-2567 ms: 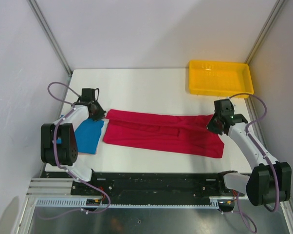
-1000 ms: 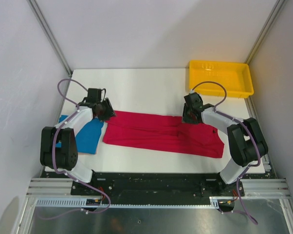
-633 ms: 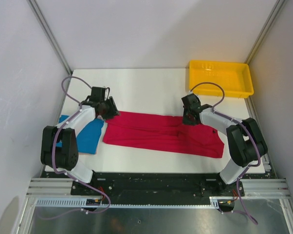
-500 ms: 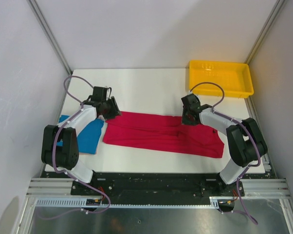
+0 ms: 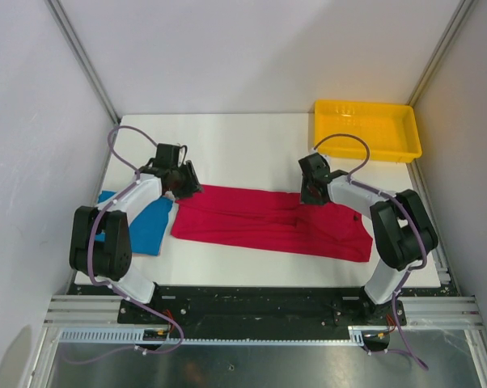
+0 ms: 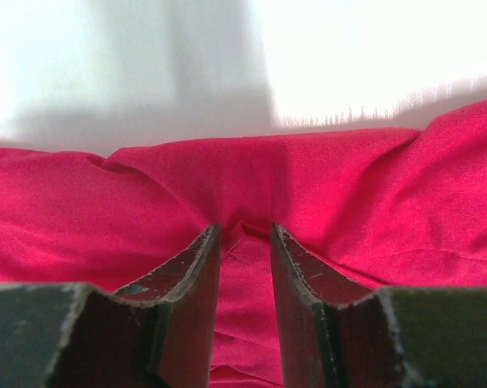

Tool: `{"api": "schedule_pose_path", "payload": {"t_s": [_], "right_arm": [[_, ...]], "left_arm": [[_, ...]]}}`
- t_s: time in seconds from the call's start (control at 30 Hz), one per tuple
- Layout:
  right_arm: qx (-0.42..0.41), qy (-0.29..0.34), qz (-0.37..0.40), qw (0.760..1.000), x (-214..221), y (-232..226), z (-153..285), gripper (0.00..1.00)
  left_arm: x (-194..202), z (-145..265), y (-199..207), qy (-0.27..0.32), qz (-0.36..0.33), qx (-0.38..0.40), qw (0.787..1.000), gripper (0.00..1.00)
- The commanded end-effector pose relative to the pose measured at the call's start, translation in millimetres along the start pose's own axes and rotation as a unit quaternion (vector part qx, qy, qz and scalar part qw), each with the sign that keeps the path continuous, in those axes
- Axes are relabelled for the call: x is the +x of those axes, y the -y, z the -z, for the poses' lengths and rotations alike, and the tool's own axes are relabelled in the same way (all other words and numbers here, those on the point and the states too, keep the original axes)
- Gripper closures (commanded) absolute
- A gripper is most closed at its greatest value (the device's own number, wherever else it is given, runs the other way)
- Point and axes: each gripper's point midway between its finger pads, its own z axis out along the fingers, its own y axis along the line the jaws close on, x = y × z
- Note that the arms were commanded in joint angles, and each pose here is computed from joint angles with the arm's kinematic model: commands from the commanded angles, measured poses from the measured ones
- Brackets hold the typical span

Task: Fold and stack the t-shirts
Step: Fold the other side of the tshirt into a rectangle

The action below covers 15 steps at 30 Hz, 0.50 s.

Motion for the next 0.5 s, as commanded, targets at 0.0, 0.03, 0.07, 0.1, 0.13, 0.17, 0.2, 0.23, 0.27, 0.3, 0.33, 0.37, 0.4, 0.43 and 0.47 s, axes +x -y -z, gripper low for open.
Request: {"api": "schedule_pose_path", "payload": {"t_s": [0.0,0.03,0.07,0.1,0.13,0.17,0.2,0.23,0.27,0.3,0.33,0.37,0.4,0.43,0.47], "right_arm": [[0.008,0.020,-0.003,1.000,-14,-4,1,0.67],[0.010,0.019,-0.003,1.000,-14,-3,2,0.70],[0.011,0.019,-0.003,1.000,-13,-3,3,0.75],[0.012,0.019,-0.002,1.000,-13,-3,5,0.80],[0.013,0.020,-0.002,1.000,-13,-3,6,0.84],[0.013,0.020,-0.001,1.000,-13,-3,8,0.88],[0.012,0.021,-0.001,1.000,-14,-3,11,0.92],[0.011,0.021,-0.002,1.000,-14,-3,13,0.94],[0.009,0.020,-0.004,1.000,-14,-3,16,0.96],[0.008,0.018,-0.006,1.000,-13,-4,19,0.98],[0.006,0.015,-0.008,1.000,-12,-4,22,0.99],[0.005,0.012,-0.011,1.000,-10,-4,25,1.00],[0.005,0.008,-0.012,1.000,-8,-4,28,1.00],[0.005,0.004,-0.014,1.000,-5,-4,32,1.00],[0.006,0.001,-0.014,1.000,-3,-4,35,1.00]], "left_arm": [[-10,2,10,0.010,-0.015,0.013,1.000,0.53],[-10,2,11,0.010,-0.015,0.013,1.000,0.53],[-10,2,11,0.009,-0.015,0.014,1.000,0.53],[-9,2,11,0.008,-0.015,0.014,1.000,0.53],[-9,2,12,0.008,-0.015,0.016,1.000,0.53],[-9,2,13,0.009,-0.016,0.017,1.000,0.53],[-9,2,14,0.009,-0.017,0.018,1.000,0.53],[-9,3,15,0.009,-0.017,0.019,1.000,0.53],[-8,2,16,0.007,-0.018,0.020,1.000,0.53],[-7,3,17,0.006,-0.019,0.022,1.000,0.53],[-7,3,19,0.006,-0.019,0.023,1.000,0.53],[-5,2,20,0.003,-0.020,0.025,0.999,0.53],[-3,2,22,0.001,-0.021,0.028,0.999,0.53],[-1,3,24,-0.001,-0.022,0.030,0.999,0.53],[1,3,25,-0.003,-0.023,0.033,0.999,0.54]]}}
